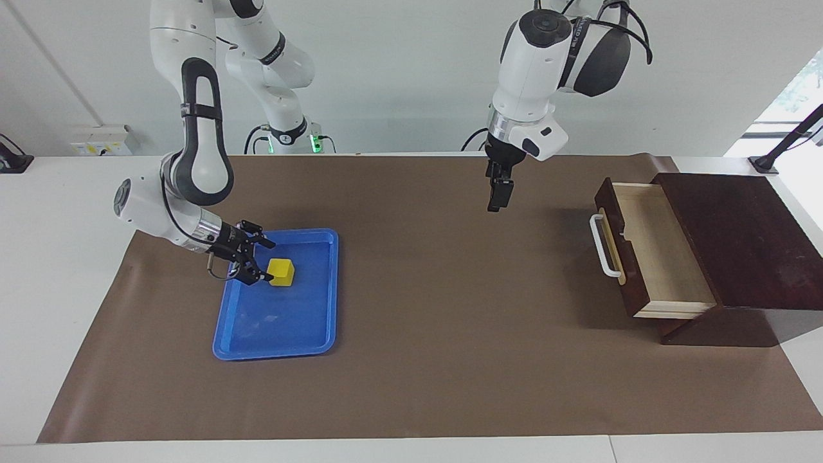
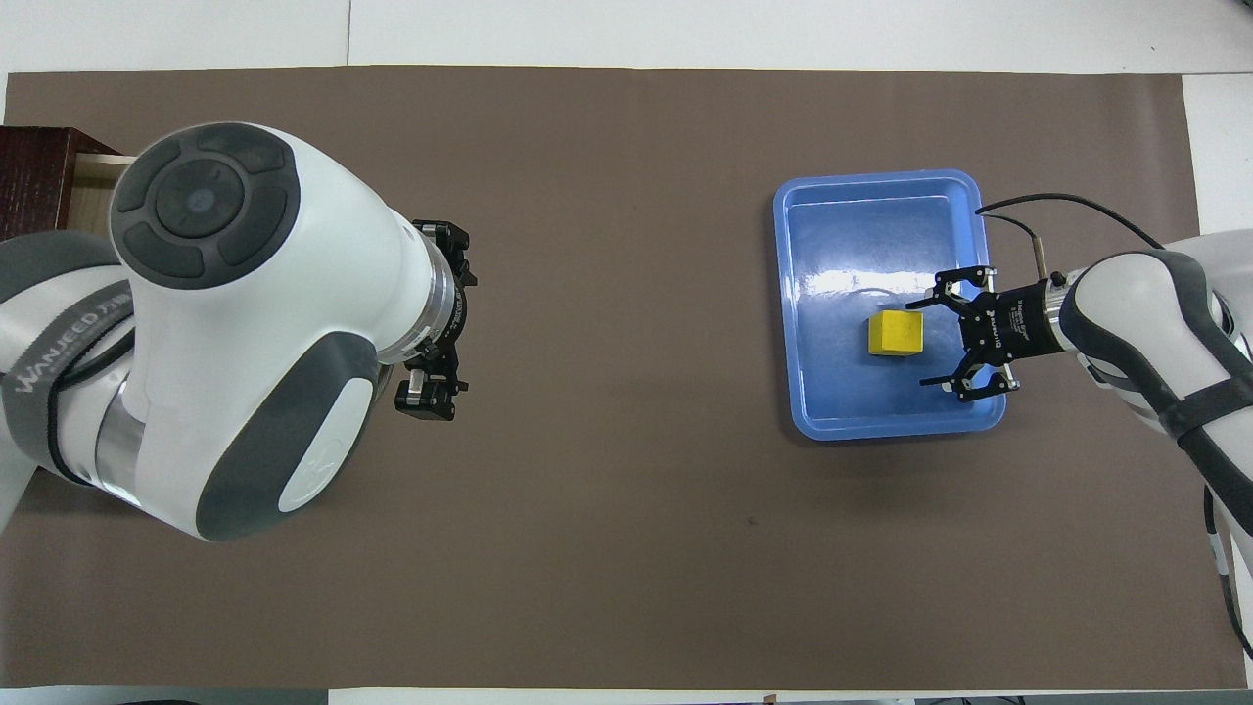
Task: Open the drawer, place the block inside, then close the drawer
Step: 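Lower the right gripper onto the yellow block while the left gripper withdraws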
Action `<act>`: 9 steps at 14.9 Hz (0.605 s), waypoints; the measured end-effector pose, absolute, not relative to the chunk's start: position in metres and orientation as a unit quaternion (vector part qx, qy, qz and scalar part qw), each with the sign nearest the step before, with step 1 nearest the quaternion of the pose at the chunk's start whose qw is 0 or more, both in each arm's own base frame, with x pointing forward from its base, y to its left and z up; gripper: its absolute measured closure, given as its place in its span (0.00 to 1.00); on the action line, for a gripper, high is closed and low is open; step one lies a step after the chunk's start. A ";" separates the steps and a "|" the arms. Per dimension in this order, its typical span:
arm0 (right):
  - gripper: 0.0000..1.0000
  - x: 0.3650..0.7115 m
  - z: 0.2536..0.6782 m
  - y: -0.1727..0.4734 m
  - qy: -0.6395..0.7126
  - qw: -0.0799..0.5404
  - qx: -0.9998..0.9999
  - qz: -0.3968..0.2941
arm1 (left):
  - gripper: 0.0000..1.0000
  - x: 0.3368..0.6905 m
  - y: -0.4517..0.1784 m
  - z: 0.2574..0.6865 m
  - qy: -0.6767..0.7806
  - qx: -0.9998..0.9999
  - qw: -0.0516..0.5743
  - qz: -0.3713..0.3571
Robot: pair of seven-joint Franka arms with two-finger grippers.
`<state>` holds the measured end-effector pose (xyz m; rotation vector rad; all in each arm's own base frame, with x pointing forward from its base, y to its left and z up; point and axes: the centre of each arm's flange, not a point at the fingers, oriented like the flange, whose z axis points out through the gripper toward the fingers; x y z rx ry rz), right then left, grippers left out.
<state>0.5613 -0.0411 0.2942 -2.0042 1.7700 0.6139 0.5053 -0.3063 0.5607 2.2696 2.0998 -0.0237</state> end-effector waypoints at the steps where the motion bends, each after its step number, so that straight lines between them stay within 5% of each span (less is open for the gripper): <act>1: 0.00 0.561 0.294 -0.041 0.630 0.198 -0.718 0.219 | 0.00 0.506 -0.305 0.555 0.696 0.718 0.025 -0.008; 9: 0.00 0.560 0.286 -0.043 0.629 0.198 -0.723 0.207 | 0.00 0.515 -0.310 0.503 0.714 0.700 0.011 -0.013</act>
